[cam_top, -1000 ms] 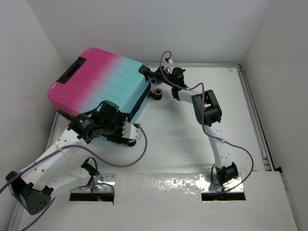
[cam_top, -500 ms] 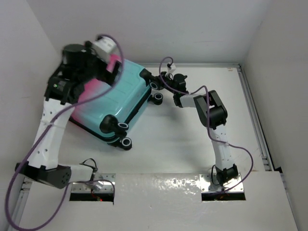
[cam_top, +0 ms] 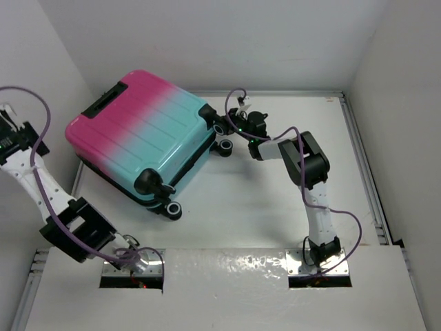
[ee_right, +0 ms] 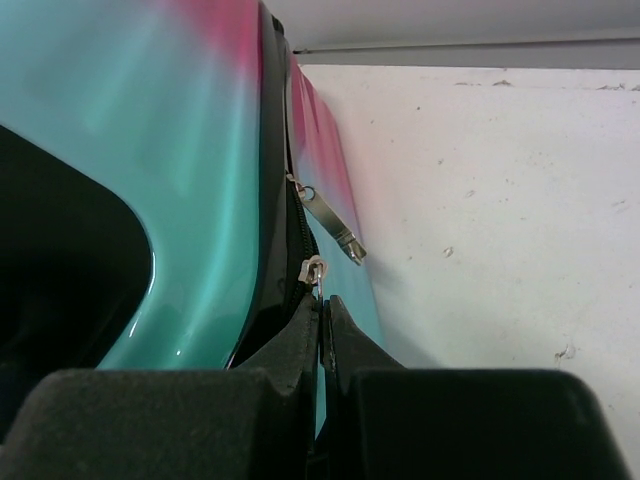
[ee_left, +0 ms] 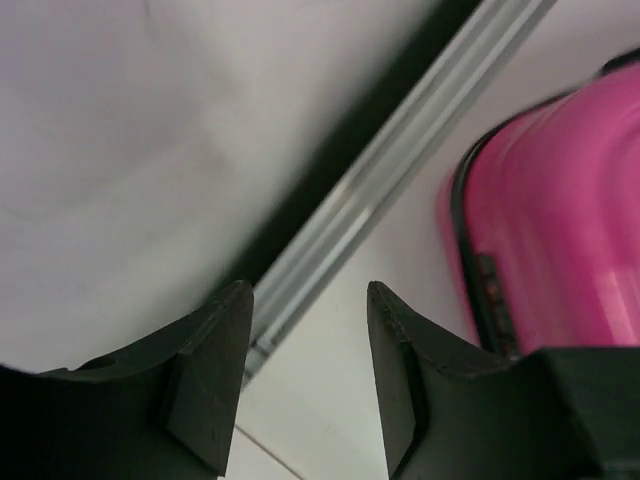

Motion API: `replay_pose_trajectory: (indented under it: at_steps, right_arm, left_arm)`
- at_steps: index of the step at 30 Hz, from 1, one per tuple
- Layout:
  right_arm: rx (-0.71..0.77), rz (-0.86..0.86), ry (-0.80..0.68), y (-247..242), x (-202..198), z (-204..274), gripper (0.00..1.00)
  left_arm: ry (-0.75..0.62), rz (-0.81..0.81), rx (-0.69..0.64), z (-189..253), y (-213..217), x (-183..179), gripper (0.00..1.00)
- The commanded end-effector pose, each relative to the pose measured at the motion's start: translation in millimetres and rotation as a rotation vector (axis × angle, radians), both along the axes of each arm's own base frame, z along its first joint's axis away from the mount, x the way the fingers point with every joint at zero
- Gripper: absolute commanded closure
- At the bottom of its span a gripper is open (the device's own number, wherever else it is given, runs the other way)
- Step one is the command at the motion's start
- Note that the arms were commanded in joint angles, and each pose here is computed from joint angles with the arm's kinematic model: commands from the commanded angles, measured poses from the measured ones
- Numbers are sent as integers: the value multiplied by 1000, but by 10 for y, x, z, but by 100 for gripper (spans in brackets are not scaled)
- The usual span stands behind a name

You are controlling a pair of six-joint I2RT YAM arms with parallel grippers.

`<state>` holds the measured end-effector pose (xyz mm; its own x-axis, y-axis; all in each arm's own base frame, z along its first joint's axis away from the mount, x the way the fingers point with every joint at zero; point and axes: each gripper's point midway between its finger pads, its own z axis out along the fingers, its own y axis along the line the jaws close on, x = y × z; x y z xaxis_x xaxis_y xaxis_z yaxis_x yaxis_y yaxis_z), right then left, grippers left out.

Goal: Pack the luggage

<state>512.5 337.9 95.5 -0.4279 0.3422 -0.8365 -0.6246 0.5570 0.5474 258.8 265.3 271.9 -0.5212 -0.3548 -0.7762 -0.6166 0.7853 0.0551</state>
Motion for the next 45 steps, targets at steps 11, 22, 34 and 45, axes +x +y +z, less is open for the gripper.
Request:
replay_pose_trajectory:
  at_steps: [11, 22, 34, 45]
  right_arm:
    - [-19, 264, -52, 621, -1026, 209, 100]
    - [-13, 255, -16, 671, -2170, 281, 100]
    - [-90, 158, 46, 653, -2044, 76, 100]
    - [-80, 2, 116, 266, -1724, 20, 100]
  left_arm:
    - [256, -277, -95, -1609, -637, 756, 49]
    - [130, -840, -100, -1575, -2307, 2087, 42]
    - [-90, -715, -49, -506, -2078, 2467, 29]
    - [-321, -548, 181, 1002, -1613, 2229, 22]
